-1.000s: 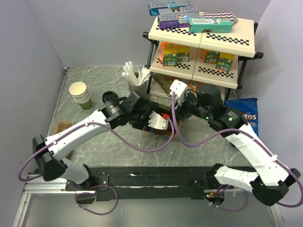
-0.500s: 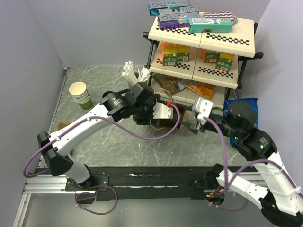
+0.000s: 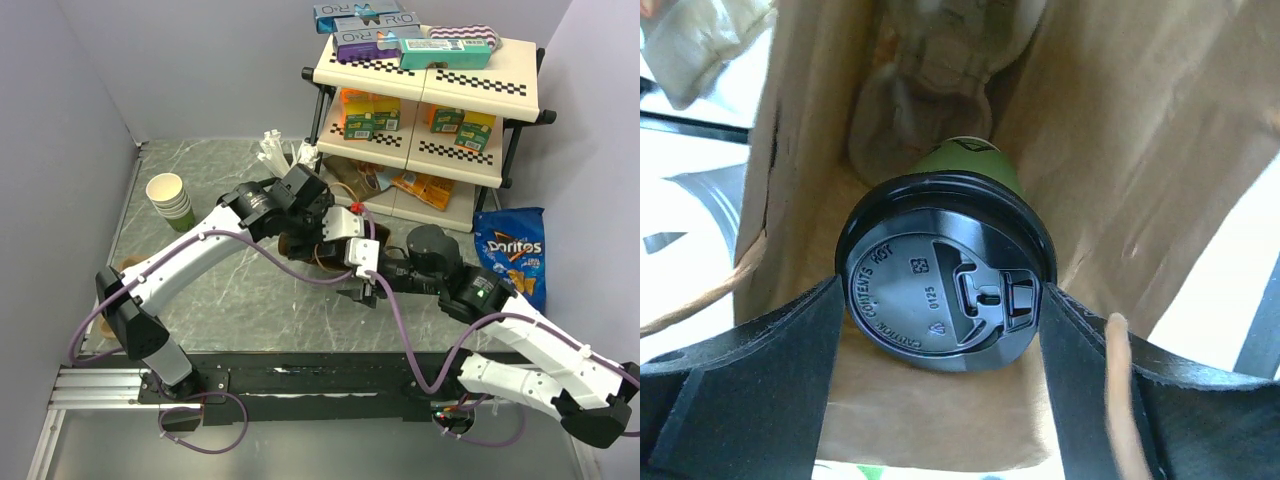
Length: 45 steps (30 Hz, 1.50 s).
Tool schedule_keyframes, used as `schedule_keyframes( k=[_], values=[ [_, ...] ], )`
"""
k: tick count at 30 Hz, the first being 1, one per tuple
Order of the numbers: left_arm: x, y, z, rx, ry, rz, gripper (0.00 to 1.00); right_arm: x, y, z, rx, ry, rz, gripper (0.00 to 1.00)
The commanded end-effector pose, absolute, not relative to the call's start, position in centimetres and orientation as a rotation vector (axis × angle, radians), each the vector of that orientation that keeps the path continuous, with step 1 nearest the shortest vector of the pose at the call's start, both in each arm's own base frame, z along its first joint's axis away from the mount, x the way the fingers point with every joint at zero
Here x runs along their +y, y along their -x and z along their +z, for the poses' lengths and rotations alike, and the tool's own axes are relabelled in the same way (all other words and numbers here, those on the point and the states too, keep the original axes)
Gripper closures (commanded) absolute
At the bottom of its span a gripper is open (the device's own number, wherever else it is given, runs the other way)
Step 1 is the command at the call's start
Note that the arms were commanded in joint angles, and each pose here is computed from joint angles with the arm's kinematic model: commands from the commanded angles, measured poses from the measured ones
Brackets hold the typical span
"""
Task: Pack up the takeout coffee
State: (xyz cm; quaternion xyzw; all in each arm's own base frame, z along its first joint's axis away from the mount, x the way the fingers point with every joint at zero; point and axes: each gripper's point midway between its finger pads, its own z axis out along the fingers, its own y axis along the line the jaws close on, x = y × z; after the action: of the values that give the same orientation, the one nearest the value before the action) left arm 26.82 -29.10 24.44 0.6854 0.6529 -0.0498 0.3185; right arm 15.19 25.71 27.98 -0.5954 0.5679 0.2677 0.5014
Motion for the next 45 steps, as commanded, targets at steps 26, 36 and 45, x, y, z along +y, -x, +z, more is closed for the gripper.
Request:
schedule_keyframes(
  k=[26,36,45],
  values=[
    [-28.7,-27.6,26.3,1.777,-1.670,-0.217,0.99,26.5,-19.8,32.2,1.329,1.093,0.432,1.00],
    [-26.7,-27.7,25.6,1.770,-1.683,-0.131,0.99,24.9,-19.0,32.4,1.339,1.085,0.429,1.00],
    [-27.0,-26.7,26.5,1.673,-1.696,-0.207,0.99,24.6,-19.2,31.7,1.370,1.081,0.412,1.00]
  ],
)
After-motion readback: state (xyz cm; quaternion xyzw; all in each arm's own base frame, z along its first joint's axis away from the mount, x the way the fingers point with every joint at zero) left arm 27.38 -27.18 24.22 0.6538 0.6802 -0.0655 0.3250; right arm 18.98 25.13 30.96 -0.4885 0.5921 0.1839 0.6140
